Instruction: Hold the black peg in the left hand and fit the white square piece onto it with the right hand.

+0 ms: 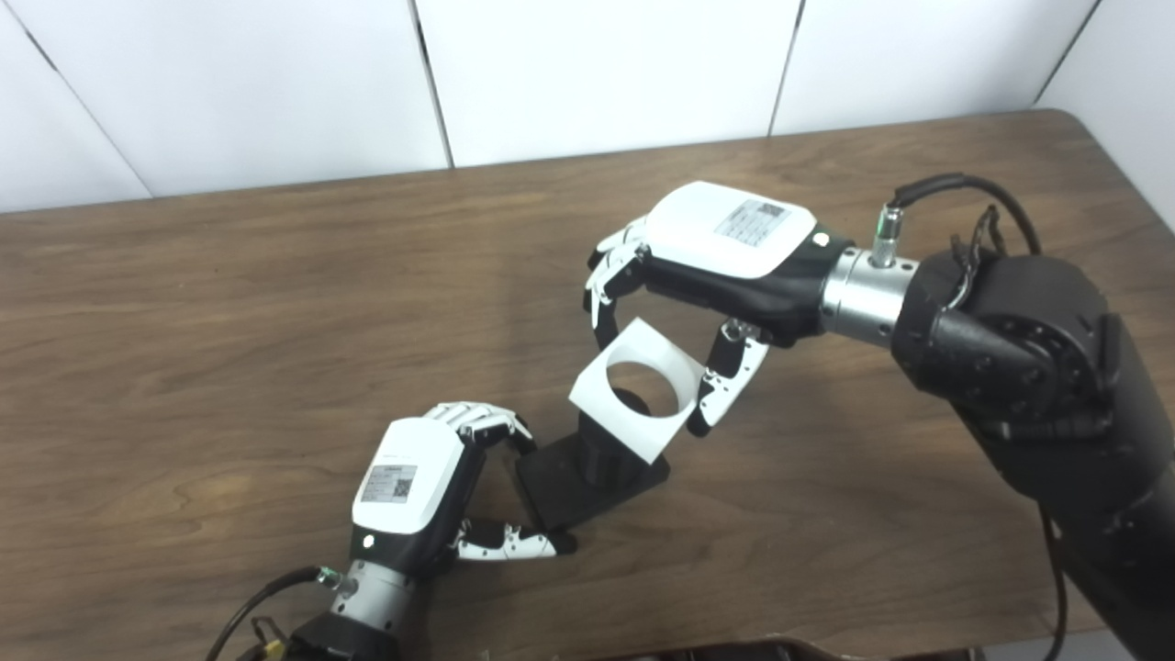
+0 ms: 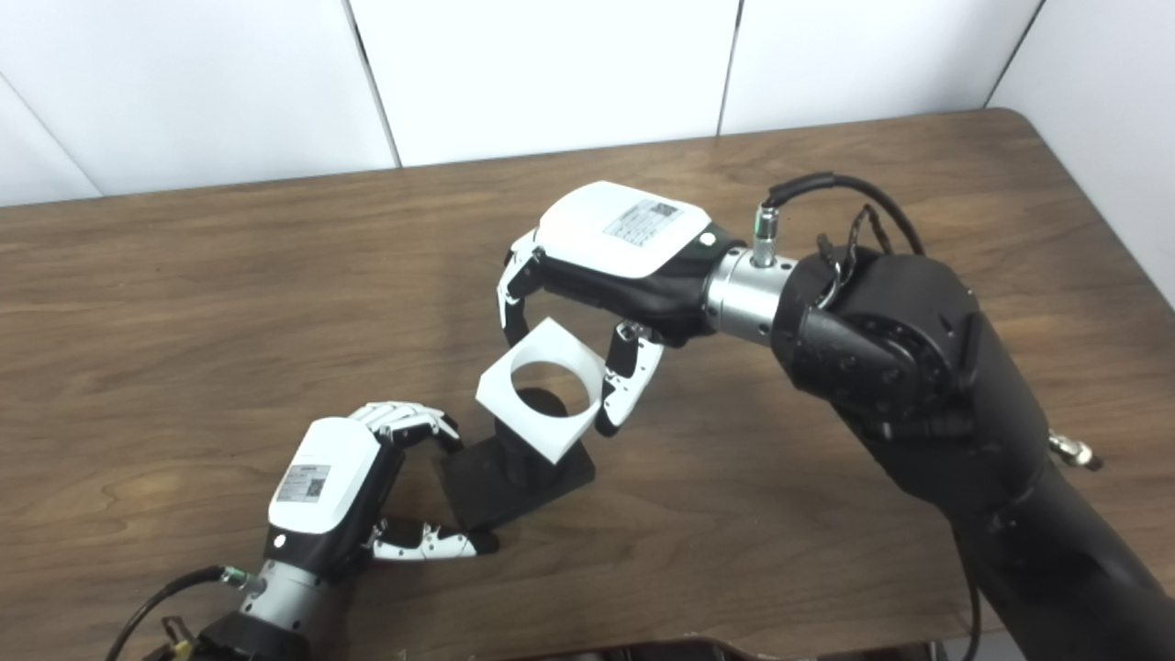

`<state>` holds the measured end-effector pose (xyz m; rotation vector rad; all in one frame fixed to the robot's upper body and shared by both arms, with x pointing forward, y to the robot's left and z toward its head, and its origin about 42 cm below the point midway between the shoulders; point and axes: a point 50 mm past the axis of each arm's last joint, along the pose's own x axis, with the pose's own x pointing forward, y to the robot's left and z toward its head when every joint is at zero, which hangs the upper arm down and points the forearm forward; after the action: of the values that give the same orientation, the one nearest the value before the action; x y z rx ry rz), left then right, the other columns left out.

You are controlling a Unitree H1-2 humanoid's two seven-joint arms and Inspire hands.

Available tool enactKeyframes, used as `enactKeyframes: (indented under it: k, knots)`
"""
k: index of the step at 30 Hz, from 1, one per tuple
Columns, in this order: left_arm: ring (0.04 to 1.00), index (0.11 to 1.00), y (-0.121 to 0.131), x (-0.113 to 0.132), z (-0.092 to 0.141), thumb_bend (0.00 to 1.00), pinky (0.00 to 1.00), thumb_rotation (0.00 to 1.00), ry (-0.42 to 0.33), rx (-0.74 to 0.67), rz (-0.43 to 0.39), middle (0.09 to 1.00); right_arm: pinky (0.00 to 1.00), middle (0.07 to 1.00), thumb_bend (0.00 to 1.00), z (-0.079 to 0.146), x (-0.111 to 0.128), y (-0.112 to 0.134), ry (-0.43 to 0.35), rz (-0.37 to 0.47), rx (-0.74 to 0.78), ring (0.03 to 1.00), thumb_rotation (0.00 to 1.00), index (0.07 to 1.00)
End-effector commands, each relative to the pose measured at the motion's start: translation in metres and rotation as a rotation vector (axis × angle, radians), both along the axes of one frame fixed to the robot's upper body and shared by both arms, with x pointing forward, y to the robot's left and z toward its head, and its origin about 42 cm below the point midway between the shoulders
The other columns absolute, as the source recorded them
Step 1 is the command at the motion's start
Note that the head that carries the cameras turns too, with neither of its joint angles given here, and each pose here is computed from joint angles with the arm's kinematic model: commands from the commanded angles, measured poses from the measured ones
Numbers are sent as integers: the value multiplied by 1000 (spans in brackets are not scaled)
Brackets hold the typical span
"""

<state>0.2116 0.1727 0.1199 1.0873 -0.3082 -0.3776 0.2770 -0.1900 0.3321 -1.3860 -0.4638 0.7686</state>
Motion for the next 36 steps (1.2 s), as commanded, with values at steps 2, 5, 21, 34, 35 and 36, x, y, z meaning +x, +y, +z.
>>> enactKeyframes:
  k: [2,5,21,34,35,36]
  knots:
    - [737,488,-4,1,1,516,748,45,7,11,-10,689,859,747,524,8,4,3,-98,21,19,857,132,482]
    - [740,488,-5,0,2,516,747,45,11,10,-8,695,851,747,524,3,7,5,-112,30,13,855,133,483]
    - [741,488,-7,1,3,515,743,46,19,4,-5,694,916,758,524,-9,6,15,-100,40,1,880,132,484]
    - [741,488,-7,0,4,515,745,45,17,3,-7,694,892,752,524,-10,7,13,-87,41,-29,874,132,484]
    - [741,488,-7,0,4,515,745,45,16,1,-6,695,892,752,524,-10,8,12,-86,41,-30,874,132,484]
    - [739,488,-7,0,4,515,742,45,14,1,-5,693,893,751,524,-10,8,11,-87,41,-31,873,132,484]
